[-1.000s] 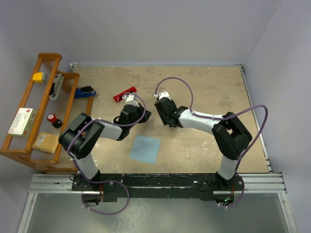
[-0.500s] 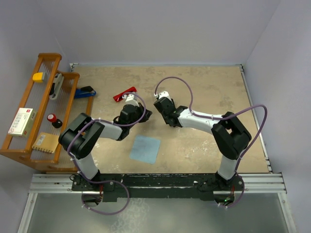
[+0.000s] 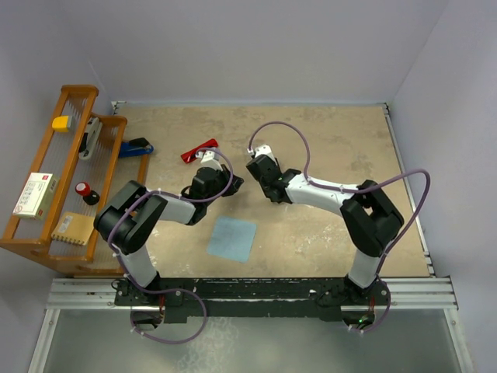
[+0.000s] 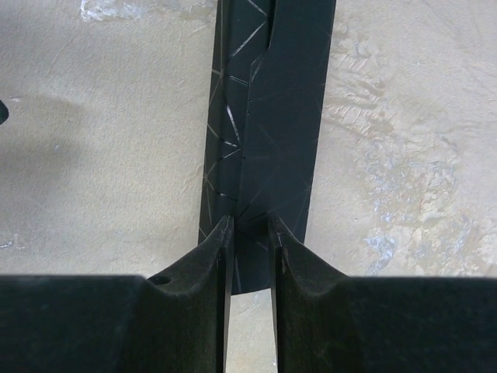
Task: Organize the sunglasses
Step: Open the sunglasses case at the center of the board.
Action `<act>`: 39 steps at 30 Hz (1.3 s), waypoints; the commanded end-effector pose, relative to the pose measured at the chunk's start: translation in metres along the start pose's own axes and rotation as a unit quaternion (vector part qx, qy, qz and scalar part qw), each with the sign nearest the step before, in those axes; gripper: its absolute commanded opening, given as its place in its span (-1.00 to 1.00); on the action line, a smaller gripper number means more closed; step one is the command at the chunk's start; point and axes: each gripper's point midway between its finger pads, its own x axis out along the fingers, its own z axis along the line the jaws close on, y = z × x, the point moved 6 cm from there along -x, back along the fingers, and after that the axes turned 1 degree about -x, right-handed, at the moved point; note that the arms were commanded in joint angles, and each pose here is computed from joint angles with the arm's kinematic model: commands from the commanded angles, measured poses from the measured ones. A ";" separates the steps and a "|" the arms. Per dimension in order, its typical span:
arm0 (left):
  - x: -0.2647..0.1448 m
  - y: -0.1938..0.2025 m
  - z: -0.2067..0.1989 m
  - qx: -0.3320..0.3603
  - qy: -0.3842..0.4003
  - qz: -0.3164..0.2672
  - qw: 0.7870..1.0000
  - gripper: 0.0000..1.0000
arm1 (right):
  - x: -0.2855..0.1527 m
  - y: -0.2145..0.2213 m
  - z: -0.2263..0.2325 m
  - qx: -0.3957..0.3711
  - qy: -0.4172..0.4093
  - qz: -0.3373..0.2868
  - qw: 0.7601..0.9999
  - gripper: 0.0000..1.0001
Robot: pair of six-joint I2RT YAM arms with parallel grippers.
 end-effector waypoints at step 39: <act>-0.001 -0.011 -0.012 0.001 0.029 -0.013 0.999 -1.00 | 0.037 0.031 -0.044 0.102 0.027 0.077 0.991 -0.64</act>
